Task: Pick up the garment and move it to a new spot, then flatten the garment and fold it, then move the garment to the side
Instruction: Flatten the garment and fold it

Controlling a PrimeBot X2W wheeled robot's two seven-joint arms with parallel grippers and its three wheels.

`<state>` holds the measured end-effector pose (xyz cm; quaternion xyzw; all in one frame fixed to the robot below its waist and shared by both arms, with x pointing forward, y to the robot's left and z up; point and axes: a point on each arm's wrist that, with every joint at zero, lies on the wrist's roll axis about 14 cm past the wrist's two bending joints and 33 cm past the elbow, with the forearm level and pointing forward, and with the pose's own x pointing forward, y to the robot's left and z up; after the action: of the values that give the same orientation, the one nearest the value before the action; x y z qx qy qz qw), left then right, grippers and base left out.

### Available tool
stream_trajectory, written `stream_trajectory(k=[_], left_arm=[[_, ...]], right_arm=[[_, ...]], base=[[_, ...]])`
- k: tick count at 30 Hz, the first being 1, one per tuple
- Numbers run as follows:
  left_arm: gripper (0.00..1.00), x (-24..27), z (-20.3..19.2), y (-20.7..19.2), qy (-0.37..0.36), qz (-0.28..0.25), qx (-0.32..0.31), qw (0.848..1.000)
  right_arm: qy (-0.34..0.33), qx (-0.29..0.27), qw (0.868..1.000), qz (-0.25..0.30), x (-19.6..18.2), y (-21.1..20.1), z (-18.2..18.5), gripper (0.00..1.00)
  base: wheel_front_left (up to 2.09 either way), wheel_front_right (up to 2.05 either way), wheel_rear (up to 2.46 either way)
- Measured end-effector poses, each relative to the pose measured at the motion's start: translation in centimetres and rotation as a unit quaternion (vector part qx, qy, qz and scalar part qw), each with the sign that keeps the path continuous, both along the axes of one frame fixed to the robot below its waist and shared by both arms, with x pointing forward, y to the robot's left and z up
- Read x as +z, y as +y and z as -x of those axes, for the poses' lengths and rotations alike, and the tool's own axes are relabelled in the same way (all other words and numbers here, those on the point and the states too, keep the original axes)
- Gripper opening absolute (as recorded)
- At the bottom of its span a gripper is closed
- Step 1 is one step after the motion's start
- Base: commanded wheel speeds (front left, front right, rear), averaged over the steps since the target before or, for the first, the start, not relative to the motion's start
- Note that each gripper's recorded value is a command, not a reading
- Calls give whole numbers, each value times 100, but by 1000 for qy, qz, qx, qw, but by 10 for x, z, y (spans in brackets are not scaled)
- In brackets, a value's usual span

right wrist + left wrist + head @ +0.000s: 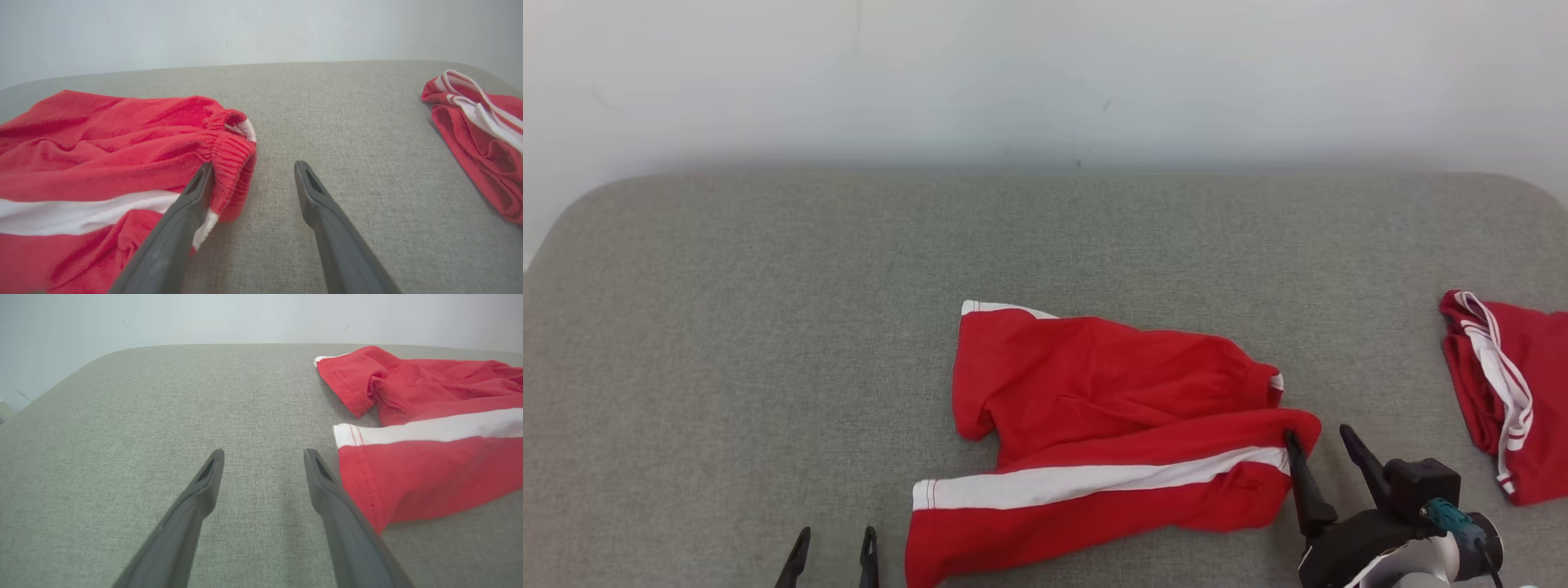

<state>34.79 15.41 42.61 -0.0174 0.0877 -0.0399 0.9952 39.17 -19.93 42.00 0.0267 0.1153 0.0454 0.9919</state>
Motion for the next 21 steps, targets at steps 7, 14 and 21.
stream_trajectory(k=[7, 14, 21], left_arm=[[100, 15, -2, 7, -25, -6, 10, 1000], [100, 22, 4, 16, -37, -10, 21, 999], [100, 35, 8, 24, -58, -20, 32, 998]], right_arm=[[-79, -8, 997, 3, 44, 5, 3, 100], [-119, 9, 993, 4, 67, 24, 9, 100], [-110, 2, 994, 10, 59, 24, 25, 100]], base=[[0, 0, 0], [0, 0, 0], [0, 0, 0]])
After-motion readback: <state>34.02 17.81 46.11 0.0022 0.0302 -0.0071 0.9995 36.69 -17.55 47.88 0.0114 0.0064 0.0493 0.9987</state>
